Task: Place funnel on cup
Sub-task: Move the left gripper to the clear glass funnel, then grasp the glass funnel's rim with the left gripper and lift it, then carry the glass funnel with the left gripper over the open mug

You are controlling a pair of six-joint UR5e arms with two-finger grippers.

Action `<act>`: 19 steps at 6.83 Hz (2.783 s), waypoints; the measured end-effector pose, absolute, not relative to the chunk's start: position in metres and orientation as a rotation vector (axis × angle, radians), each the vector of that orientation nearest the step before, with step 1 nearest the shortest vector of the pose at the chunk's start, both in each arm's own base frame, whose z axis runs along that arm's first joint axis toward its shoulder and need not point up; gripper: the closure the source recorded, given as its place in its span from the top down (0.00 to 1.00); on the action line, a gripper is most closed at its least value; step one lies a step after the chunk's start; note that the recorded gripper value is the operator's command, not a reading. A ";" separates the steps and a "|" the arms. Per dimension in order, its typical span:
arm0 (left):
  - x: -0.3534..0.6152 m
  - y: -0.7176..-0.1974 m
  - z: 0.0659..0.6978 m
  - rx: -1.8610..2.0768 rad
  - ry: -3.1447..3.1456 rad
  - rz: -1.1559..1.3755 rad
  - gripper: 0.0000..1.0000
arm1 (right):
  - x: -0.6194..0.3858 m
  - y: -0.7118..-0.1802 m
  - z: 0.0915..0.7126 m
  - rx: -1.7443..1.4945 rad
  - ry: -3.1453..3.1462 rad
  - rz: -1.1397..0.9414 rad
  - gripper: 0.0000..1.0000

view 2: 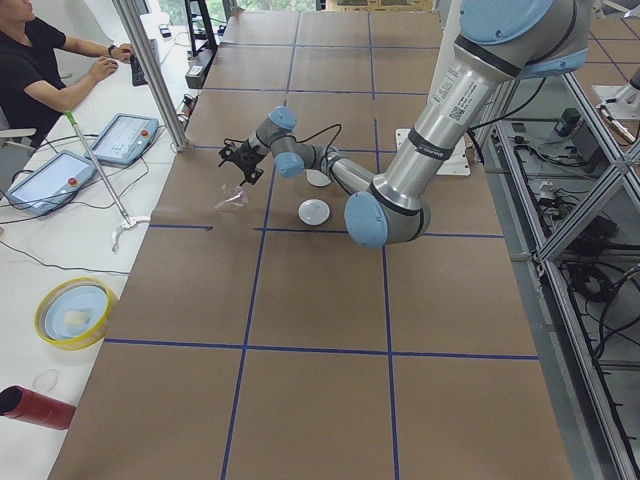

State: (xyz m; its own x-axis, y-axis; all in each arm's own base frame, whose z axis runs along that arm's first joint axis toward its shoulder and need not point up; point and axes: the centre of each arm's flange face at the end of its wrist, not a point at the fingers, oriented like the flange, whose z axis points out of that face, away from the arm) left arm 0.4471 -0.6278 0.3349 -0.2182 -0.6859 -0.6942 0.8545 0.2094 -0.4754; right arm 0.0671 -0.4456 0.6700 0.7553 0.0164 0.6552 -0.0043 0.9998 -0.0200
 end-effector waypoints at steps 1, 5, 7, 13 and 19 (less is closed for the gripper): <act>0.448 -0.630 0.342 0.220 1.081 -1.439 0.85 | 0.067 -0.446 0.670 -0.017 -0.715 0.011 1.00; 0.449 -0.634 0.353 0.231 1.100 -1.434 0.12 | 0.067 -0.446 0.669 -0.016 -0.715 0.011 1.00; 0.448 -0.634 0.351 0.234 1.107 -1.430 0.00 | 0.067 -0.446 0.670 -0.017 -0.715 0.011 1.00; 0.388 -0.619 0.289 0.169 1.274 -1.318 0.00 | 0.067 -0.446 0.670 -0.018 -0.715 0.011 1.00; 0.314 -0.540 0.205 0.113 0.960 -0.789 0.00 | 0.067 -0.446 0.670 -0.018 -0.715 0.011 1.00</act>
